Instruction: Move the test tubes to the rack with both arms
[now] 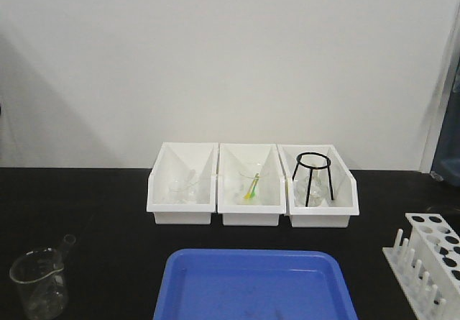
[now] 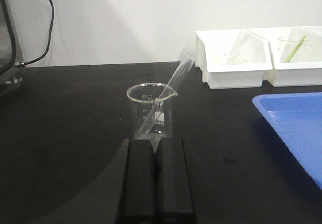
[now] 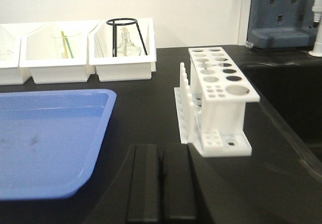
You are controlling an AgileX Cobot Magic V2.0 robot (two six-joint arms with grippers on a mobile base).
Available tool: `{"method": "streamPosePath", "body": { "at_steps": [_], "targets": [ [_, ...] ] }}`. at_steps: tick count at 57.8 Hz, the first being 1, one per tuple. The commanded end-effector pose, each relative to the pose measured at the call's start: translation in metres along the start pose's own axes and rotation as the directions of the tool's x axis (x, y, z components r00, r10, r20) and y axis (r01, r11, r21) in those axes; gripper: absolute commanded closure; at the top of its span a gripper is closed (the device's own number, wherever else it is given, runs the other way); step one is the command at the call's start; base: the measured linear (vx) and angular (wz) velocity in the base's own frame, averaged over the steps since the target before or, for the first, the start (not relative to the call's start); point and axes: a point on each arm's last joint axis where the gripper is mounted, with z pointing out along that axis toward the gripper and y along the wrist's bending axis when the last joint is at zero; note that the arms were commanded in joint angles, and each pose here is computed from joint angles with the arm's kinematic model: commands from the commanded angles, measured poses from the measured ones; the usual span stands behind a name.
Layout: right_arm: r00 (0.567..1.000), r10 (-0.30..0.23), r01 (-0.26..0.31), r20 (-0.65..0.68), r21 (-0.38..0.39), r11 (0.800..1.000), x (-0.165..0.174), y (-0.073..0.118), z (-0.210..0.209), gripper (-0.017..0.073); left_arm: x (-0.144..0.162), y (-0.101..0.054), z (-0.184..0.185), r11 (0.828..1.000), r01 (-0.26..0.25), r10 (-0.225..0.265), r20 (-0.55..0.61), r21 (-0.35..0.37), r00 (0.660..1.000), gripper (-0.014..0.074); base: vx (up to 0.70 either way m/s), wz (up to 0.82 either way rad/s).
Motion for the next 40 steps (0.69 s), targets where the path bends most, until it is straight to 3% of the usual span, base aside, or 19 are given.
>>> {"method": "streamPosePath", "body": {
  "at_steps": [1, 40],
  "targets": [
    [0.997, -0.011, 0.012, 0.074, -0.009, 1.000, -0.0038, 0.0009, 0.0000, 0.0566, 0.0000, -0.0004, -0.0001, 1.000, 0.013, -0.014, 0.081, 0.009, 0.997, 0.0608, 0.29, 0.01],
    [0.997, -0.011, 0.012, 0.071, -0.009, 1.000, -0.0035, 0.0008, 0.0000, 0.0566, 0.0000, -0.0004, -0.0001, 1.000, 0.013, -0.014, 0.081, 0.009, 0.997, 0.0608, 0.15, -0.02]
  ]
}}
